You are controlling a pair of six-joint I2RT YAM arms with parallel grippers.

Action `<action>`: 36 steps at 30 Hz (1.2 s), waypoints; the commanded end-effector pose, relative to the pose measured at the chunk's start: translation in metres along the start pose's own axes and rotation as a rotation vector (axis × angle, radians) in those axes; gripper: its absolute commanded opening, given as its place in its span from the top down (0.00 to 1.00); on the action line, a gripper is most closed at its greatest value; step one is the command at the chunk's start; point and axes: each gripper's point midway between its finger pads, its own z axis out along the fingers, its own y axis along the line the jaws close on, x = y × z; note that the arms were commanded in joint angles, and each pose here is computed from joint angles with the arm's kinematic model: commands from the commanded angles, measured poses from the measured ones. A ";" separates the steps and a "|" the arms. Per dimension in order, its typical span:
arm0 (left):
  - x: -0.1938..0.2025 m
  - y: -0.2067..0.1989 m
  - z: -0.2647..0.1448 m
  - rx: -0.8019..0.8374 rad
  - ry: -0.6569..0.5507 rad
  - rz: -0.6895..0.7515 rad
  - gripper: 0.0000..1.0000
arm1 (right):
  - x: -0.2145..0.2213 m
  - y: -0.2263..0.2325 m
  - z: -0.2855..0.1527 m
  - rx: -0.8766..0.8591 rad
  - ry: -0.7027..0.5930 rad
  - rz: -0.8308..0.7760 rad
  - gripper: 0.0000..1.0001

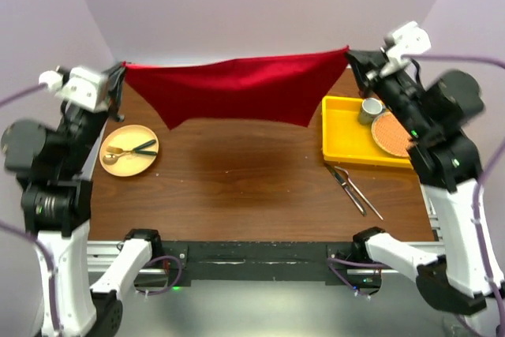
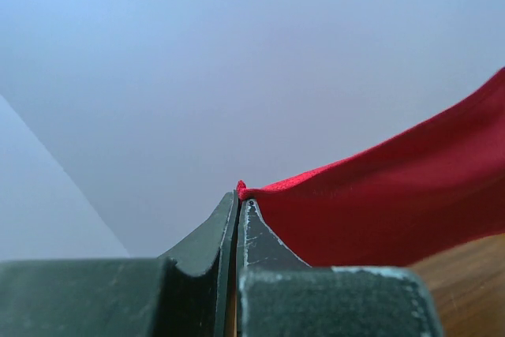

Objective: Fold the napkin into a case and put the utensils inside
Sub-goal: Flatten out the crumpled napkin at the center of the board.

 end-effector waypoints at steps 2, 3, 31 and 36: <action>-0.025 -0.023 -0.037 0.073 -0.058 -0.014 1.00 | -0.016 0.027 -0.051 -0.126 -0.036 -0.035 1.00; -0.023 -0.024 -0.040 0.076 -0.041 -0.026 1.00 | -0.018 0.029 -0.054 -0.135 -0.031 -0.021 1.00; 0.368 -0.016 0.161 0.042 0.749 -0.273 1.00 | 0.336 0.014 0.147 0.029 0.698 -0.014 1.00; 0.451 -0.028 0.196 0.071 0.865 -0.306 1.00 | 0.418 0.016 0.178 0.035 0.821 -0.047 1.00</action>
